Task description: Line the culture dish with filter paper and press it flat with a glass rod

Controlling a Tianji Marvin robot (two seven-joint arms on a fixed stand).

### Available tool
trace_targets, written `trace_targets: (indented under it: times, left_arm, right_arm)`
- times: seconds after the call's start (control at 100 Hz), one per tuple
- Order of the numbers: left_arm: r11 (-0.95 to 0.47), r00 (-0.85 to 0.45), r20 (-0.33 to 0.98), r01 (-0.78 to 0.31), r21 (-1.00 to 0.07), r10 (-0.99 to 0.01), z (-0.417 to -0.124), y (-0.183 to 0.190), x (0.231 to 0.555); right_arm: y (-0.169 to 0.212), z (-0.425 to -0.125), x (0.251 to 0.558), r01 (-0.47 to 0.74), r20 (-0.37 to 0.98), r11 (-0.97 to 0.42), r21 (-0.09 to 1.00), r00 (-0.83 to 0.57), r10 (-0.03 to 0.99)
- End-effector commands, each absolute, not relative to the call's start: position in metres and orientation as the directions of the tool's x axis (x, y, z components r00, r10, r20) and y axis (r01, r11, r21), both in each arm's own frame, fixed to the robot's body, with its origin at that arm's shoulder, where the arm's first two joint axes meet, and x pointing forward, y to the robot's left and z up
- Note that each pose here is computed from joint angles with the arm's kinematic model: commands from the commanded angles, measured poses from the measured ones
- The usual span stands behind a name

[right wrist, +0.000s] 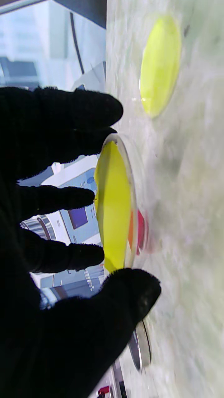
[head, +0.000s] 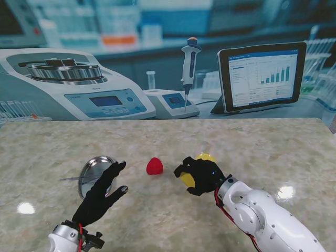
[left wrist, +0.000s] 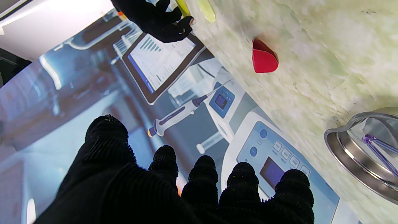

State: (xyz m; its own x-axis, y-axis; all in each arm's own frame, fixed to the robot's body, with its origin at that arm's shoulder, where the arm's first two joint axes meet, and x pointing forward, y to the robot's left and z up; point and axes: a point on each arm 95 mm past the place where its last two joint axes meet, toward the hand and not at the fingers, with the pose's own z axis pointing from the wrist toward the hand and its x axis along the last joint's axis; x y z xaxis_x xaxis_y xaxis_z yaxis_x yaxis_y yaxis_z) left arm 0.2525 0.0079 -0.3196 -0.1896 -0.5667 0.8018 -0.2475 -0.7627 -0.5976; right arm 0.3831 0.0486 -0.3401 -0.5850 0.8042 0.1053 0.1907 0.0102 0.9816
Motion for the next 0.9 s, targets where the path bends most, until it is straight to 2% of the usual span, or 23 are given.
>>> trace_targets:
  times: [0.0, 0.29, 0.89]
  left_arm:
    - [-0.760, -0.186, 0.803, -0.258, -0.596, -0.566, -0.322, 0.007, 0.250]
    - [-0.760, -0.185, 0.804, -0.260, -0.595, -0.566, -0.324, 0.006, 0.249]
    - [-0.760, -0.186, 0.804, -0.263, -0.594, -0.564, -0.326, 0.006, 0.249]
  right_arm:
    - [0.057, -0.349, 0.367, 0.213, 0.124, 0.011, 0.977, -0.607, 0.785]
    - [0.072, -0.362, 0.338, 0.222, 0.114, 0.045, 0.974, -0.652, 0.749]
    - [0.074, -0.391, 0.320, 0.265, 0.069, 0.136, 0.955, -0.641, 0.764]
